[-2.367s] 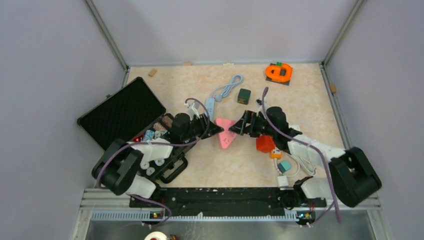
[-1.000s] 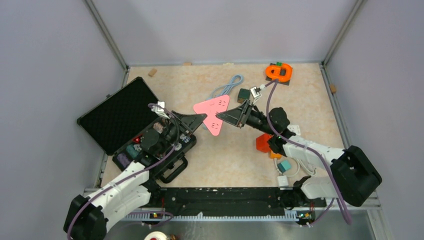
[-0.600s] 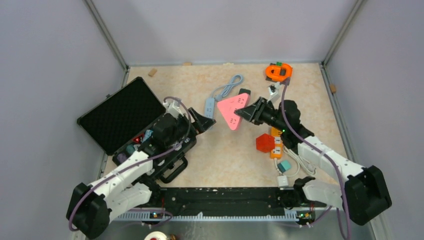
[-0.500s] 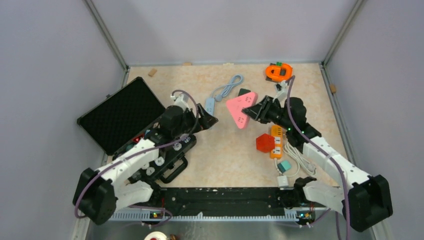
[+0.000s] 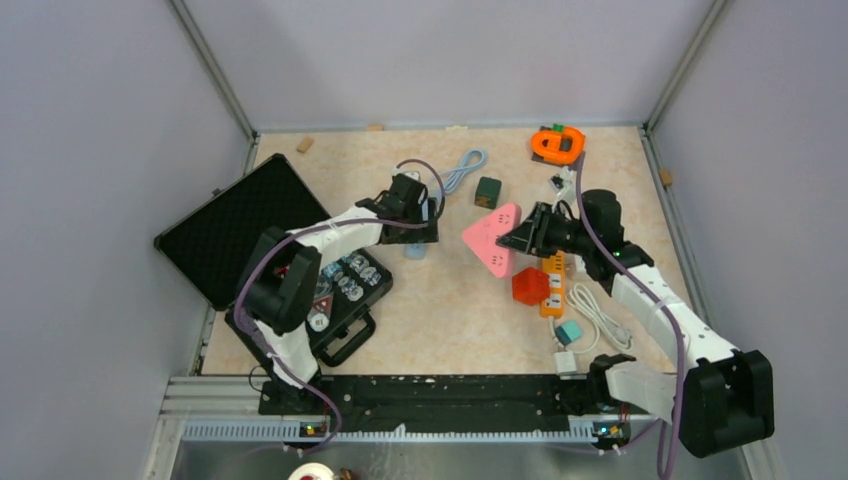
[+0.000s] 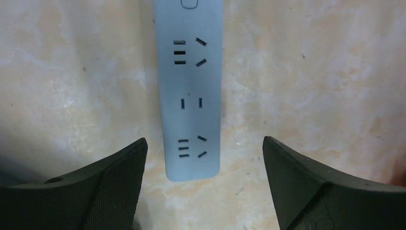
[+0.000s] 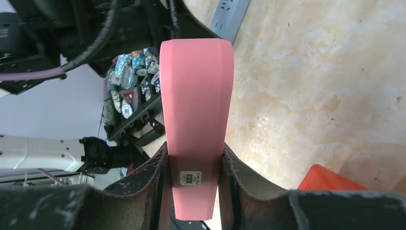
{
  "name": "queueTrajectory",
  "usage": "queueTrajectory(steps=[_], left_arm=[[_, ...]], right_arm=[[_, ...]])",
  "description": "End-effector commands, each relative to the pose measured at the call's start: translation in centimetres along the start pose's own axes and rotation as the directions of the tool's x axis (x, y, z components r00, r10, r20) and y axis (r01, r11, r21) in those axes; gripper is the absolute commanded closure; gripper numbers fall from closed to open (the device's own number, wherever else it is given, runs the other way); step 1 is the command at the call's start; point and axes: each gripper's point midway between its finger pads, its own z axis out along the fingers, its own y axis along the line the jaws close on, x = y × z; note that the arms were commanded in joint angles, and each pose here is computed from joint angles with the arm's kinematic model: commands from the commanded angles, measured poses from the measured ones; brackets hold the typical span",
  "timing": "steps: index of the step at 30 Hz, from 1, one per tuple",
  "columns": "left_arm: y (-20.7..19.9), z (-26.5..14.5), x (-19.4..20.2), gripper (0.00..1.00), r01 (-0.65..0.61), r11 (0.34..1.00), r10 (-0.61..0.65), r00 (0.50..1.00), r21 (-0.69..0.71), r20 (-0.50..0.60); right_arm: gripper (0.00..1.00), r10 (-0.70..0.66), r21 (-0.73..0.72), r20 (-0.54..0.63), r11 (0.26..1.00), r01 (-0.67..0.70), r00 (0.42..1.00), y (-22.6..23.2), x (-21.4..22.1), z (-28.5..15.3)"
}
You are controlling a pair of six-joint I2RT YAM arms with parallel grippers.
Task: Insert the plug
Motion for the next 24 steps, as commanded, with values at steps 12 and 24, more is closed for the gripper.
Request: queueTrajectory(steps=[12,24], left_arm=[[-0.6,1.0,3.9,0.61,-0.029,1.0,0.029,0.997,0.001,-0.071],[-3.9,-4.1,11.0,0.76,0.056,0.998,-0.057,0.997,-0.012,-0.061]], right_arm=[[1.0,0.021,-0.022,-0.024,1.0,-0.022,0.999,1.0,-1.3,0.2],[1.0,0.056,-0.048,-0.041,0.997,-0.058,0.998,0.8,-0.2,0.5]])
